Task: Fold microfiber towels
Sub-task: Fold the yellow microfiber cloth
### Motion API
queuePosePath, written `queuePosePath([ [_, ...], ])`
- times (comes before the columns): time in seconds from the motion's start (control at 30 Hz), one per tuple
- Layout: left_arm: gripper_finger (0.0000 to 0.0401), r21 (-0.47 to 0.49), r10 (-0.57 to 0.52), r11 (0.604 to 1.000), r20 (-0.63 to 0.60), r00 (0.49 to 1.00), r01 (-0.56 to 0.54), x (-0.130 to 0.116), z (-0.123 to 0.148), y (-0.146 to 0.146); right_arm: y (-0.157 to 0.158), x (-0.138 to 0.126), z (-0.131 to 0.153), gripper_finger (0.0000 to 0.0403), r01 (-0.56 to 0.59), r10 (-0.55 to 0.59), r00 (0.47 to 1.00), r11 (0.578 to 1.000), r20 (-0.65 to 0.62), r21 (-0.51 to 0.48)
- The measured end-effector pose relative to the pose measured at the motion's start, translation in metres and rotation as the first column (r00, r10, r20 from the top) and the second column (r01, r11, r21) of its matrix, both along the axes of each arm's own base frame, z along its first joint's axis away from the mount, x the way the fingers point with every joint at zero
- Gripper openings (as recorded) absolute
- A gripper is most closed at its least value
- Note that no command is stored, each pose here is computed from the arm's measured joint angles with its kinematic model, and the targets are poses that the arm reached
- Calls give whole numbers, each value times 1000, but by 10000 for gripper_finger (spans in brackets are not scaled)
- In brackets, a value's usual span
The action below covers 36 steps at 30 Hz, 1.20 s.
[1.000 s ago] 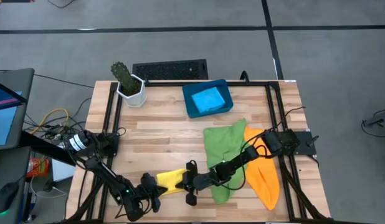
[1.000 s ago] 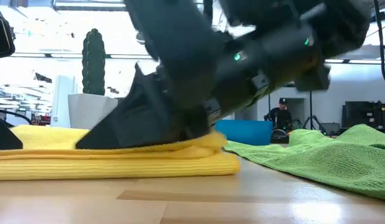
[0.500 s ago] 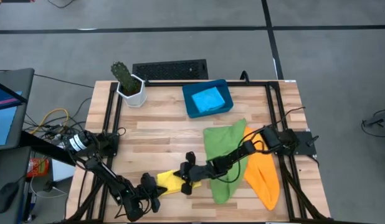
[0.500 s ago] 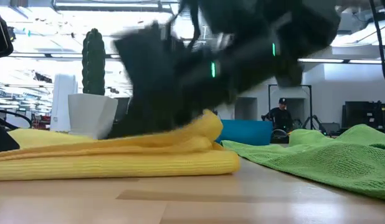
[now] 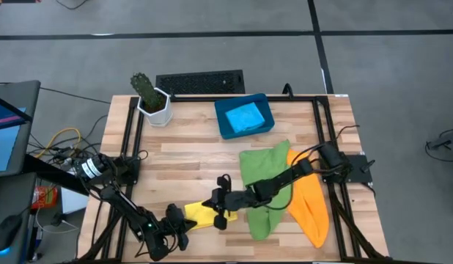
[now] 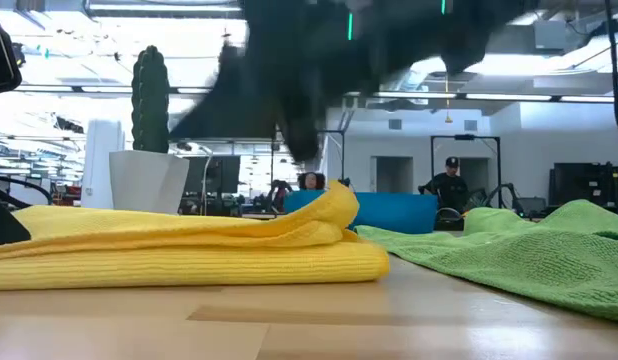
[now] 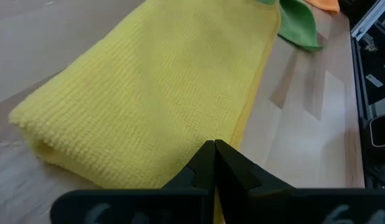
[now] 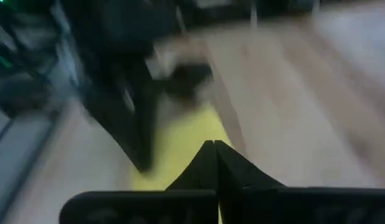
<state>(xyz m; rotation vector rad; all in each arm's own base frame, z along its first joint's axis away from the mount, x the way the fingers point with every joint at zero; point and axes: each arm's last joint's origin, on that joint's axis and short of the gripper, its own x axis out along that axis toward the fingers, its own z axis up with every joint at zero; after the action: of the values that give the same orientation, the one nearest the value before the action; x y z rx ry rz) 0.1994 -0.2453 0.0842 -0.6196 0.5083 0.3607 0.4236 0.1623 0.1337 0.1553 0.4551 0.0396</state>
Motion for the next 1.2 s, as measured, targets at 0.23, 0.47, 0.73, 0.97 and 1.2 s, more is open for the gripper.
queuePosePath([
  [0.23,0,2,-3,1000,4,1000,3,0,0,0,40,-23,10,21,-91,90,995,995,-30,-28],
  [0.47,0,6,-7,1000,2,1000,7,0,0,0,59,-64,-52,9,15,-7,984,999,-176,45],
  [0.73,0,10,-15,1000,-3,1000,15,0,0,-1,45,-94,-55,25,62,-38,992,977,-122,203],
  [0.97,0,7,-12,1000,-1,1000,12,1,0,0,42,-93,7,9,0,-5,998,997,61,77],
  [1.2,0,5,-10,1000,4,1000,10,1,0,0,29,-84,-23,26,56,-55,998,997,-17,47],
])
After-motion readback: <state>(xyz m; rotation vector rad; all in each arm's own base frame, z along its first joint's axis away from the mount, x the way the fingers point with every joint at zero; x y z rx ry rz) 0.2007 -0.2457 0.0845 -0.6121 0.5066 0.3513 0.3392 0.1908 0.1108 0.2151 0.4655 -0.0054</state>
